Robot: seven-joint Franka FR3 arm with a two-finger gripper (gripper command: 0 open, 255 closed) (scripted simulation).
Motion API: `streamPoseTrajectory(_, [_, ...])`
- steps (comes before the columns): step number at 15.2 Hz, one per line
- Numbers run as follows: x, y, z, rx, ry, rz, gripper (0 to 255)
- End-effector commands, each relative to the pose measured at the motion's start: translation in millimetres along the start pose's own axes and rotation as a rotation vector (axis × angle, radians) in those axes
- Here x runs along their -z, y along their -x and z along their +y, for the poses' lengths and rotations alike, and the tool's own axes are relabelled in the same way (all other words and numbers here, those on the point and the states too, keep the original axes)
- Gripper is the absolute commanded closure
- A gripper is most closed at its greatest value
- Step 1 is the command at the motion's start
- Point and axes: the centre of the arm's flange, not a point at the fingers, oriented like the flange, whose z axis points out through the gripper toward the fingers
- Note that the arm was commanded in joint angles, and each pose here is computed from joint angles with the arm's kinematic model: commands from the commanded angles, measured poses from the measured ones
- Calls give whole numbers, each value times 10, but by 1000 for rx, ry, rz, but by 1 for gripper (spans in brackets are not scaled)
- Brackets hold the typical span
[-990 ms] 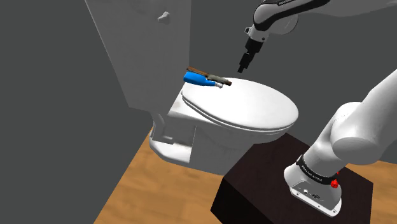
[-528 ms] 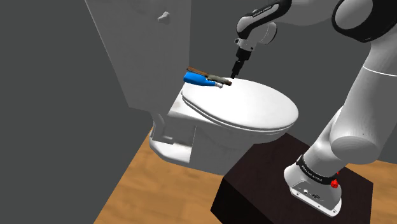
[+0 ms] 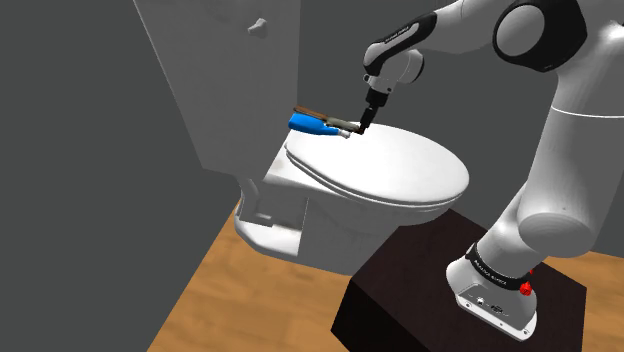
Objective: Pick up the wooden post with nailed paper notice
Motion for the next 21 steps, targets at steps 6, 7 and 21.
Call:
streamPoseTrajectory(6, [-73,20,8,0,0,0,255])
streamPoseTrajectory(7, [-73,20,8,0,0,0,255])
streamPoseTrajectory(21, [390,-44,-79,0,0,0,255])
